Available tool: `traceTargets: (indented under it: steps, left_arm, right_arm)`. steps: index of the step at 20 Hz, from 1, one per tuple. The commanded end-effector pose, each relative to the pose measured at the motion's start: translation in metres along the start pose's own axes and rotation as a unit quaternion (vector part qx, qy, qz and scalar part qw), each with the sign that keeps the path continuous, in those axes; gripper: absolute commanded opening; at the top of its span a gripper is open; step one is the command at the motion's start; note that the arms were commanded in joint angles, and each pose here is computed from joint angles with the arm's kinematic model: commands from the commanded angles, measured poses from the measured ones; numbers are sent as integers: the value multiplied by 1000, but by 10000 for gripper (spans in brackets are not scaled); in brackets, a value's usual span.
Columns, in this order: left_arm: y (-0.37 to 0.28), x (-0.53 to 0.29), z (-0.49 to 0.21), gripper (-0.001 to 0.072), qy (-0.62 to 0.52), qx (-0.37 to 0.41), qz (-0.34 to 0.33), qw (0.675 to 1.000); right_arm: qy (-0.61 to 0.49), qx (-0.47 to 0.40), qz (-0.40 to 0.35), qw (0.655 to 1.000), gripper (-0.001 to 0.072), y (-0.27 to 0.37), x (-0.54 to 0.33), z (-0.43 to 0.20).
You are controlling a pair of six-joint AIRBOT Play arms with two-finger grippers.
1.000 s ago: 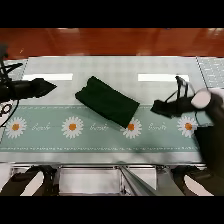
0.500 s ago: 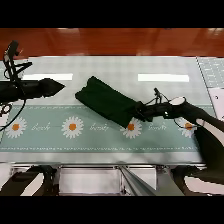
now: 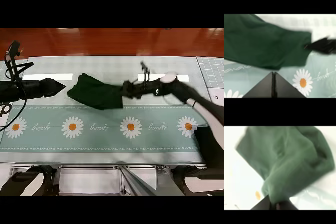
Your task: Fold the shirts.
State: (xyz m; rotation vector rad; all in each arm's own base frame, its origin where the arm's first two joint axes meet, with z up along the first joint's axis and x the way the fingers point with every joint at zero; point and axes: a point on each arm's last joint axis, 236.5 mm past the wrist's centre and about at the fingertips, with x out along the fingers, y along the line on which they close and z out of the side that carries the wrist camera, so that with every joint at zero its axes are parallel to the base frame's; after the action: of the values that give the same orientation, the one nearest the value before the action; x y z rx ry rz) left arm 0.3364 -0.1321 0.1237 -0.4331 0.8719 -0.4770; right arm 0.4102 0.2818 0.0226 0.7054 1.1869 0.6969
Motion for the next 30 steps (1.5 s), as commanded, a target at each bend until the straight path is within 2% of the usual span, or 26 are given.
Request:
traceTargets:
  steps: [1, 3, 7, 11, 15, 21, 23, 25, 30]
  left_arm:
    - [6, -3, 10, 16, -21, -8, 8, 1000]
    - [15, -10, 24, 16, -44, -22, 18, 999]
    - [25, -18, 36, 16, -65, -29, 30, 997]
    - [30, -34, 58, 16, -99, -28, 40, 994]
    - [31, -51, 89, 16, -153, -21, 51, 987]
    - [33, -57, 104, 17, -183, -3, 61, 981]
    - [35, -59, 109, 17, -195, -3, 64, 979]
    - [36, -61, 114, 17, -205, -3, 67, 976]
    - [37, -62, 116, 16, -210, 3, 69, 975]
  right_arm:
    - [-19, -89, -140, 986, 25, 0, -88, 41]
    - [-55, -96, -191, 975, 25, -2, -159, 51]
    - [-160, -47, -231, 958, 25, -5, -283, 50]
    - [-236, 24, -266, 934, 25, -22, -381, 20]
    - [-278, 122, -304, 903, 25, -50, -450, -30]
    - [-293, 247, -327, 864, 25, -82, -496, -90]
    - [-276, 307, -367, 834, 25, -99, -510, -126]
    - [-290, 359, -428, 777, 25, -111, -538, -165]
    - [-255, 469, -519, 668, 26, -129, -561, -253]
